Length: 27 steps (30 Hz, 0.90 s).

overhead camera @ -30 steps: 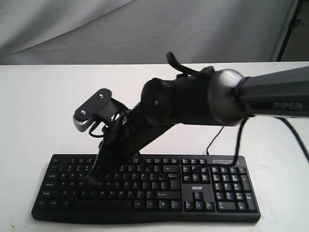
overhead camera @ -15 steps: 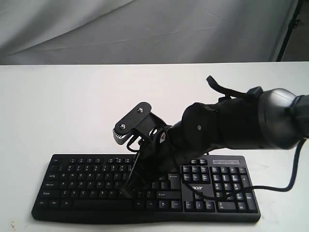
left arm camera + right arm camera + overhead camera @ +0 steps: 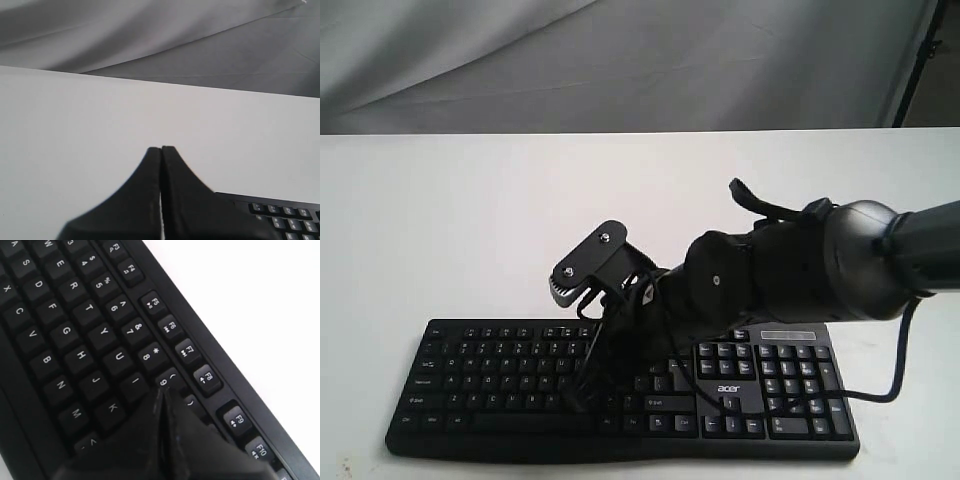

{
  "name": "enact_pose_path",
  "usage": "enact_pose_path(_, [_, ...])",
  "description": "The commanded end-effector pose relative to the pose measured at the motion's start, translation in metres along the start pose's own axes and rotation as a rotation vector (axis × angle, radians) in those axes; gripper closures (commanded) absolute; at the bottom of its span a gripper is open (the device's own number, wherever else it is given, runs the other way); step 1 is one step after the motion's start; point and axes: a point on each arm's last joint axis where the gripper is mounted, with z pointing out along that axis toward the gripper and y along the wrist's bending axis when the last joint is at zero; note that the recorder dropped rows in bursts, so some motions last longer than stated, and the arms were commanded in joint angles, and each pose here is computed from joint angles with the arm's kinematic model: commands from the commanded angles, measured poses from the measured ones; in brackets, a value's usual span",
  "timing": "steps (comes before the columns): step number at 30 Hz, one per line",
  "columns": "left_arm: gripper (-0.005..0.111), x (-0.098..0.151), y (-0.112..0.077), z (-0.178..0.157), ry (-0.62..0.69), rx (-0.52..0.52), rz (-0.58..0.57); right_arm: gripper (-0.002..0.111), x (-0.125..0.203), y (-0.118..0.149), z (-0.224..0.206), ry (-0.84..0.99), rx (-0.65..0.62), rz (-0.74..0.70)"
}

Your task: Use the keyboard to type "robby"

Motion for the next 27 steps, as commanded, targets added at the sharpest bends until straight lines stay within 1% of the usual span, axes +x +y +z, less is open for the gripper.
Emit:
enact_pose_path(1, [0.107, 0.001, 0.0, 0.0, -0.001, 0.006, -0.012, 0.108, 0.0, -0.001, 0.001, -0.013, 0.013, -0.011])
enact_pose_path(18, [0.107, 0.001, 0.0, 0.0, -0.001, 0.006, -0.012, 0.108, 0.003, 0.002, 0.007, -0.001, 0.009, -0.012])
enact_pose_path(27, [0.107, 0.001, 0.0, 0.0, -0.001, 0.006, -0.012, 0.108, 0.009, 0.002, 0.016, 0.031, 0.005, -0.011])
